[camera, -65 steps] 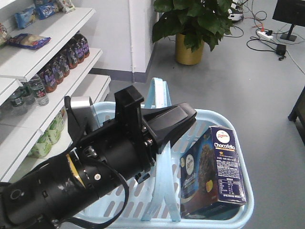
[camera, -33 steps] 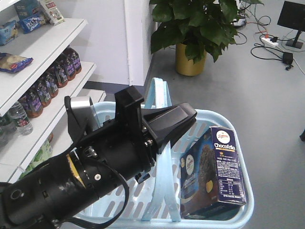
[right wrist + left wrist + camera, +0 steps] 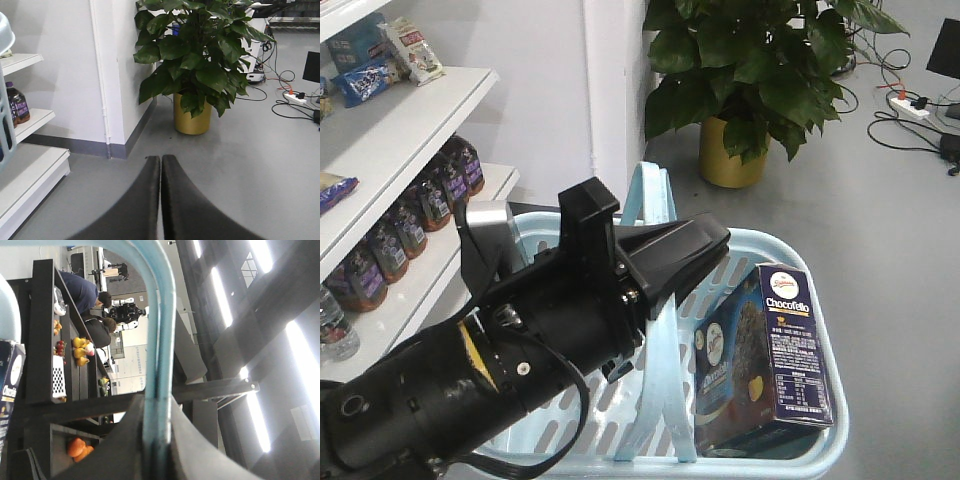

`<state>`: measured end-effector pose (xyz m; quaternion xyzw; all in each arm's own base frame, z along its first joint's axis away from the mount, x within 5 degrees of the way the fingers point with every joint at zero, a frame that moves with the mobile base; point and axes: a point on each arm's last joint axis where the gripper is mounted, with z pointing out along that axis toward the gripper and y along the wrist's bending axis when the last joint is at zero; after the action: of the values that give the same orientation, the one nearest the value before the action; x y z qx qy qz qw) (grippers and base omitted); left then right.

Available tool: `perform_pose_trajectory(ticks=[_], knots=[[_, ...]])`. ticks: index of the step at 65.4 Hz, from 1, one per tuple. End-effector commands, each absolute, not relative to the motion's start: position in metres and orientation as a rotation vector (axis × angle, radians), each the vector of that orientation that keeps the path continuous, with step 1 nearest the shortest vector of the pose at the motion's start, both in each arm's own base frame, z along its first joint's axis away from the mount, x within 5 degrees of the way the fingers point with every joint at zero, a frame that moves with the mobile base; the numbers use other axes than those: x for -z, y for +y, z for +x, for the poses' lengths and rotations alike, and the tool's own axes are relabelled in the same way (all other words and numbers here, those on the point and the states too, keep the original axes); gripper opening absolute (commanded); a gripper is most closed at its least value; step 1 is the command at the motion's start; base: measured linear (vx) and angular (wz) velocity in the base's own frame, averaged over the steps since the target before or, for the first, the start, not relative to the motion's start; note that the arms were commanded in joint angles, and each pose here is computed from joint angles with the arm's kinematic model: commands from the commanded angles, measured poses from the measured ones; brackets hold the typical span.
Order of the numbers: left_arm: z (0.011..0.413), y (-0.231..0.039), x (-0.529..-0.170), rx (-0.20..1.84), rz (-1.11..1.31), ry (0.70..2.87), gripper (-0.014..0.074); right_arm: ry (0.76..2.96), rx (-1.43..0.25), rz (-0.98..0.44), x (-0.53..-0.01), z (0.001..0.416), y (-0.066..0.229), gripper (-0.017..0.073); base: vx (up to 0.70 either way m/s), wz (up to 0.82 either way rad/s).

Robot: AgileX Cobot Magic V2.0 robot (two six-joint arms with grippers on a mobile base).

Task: Left arm holds basket, right arm returns cookies
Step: 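Drive with the basket held in the left gripper toward the snack shelf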

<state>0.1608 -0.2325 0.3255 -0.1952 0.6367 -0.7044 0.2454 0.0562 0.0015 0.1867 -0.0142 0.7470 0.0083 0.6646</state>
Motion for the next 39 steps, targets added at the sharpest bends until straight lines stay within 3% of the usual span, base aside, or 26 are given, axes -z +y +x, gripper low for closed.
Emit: perform_pose_trajectory(ticks=[1,39], knots=[[0.1554,-0.2263,-0.3573,2.051,-0.463,1.529,-0.0006,1.600,-0.015,-0.040,-0.1942,0.0560,0.0017,-0.0008,0.44,-0.01],[0.1554,-0.2263,-0.3571,2.050,-0.464,1.532,-0.0006,1.600,-0.015,-0.040,-0.1942,0.0560,0.0017,-0.0008,0.38,0.06]])
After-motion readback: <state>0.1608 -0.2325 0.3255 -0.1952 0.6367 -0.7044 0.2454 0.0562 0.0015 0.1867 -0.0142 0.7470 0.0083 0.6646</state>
